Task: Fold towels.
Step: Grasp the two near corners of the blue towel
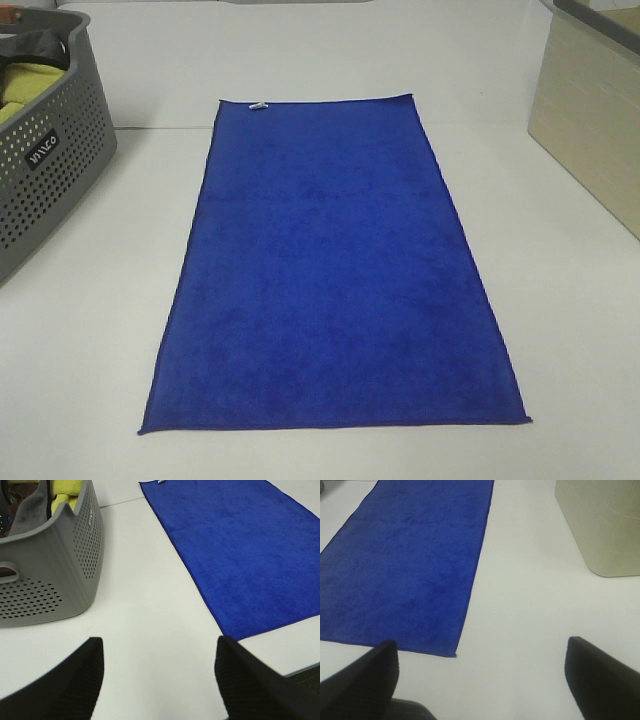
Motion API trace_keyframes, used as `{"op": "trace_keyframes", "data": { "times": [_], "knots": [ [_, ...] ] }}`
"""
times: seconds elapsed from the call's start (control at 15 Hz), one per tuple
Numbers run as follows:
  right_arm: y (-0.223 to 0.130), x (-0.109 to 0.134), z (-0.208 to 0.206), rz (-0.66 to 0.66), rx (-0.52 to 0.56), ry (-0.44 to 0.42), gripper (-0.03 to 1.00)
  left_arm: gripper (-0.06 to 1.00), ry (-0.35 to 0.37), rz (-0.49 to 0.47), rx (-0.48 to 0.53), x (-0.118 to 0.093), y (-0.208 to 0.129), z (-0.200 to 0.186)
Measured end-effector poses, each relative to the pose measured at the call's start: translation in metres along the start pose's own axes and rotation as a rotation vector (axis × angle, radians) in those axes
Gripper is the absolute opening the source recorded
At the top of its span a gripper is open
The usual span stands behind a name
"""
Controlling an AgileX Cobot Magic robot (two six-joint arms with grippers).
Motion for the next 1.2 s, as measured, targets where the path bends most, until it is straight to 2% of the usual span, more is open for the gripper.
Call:
{"op": "trace_keyframes", "data": {
  "times": [1.2],
  "knots": [
    [0.0000, 0.0000, 0.0000, 0.000, 0.000, 0.000, 0.85, 0.62, 0.000, 0.000, 0.000, 0.0000, 0.0000, 0.0000]
  ]
}}
Point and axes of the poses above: a point on each arm's last joint axis where the gripper is mounted, z pointing out along that axis toward the gripper, x along the wrist's bending axis when the last joint is at zero, y = z × x, the point moved 1 cm from there along z, pointing out along that axis toward the gripper, and after that the axes turned 1 degree about z, right-handed, at the moved point
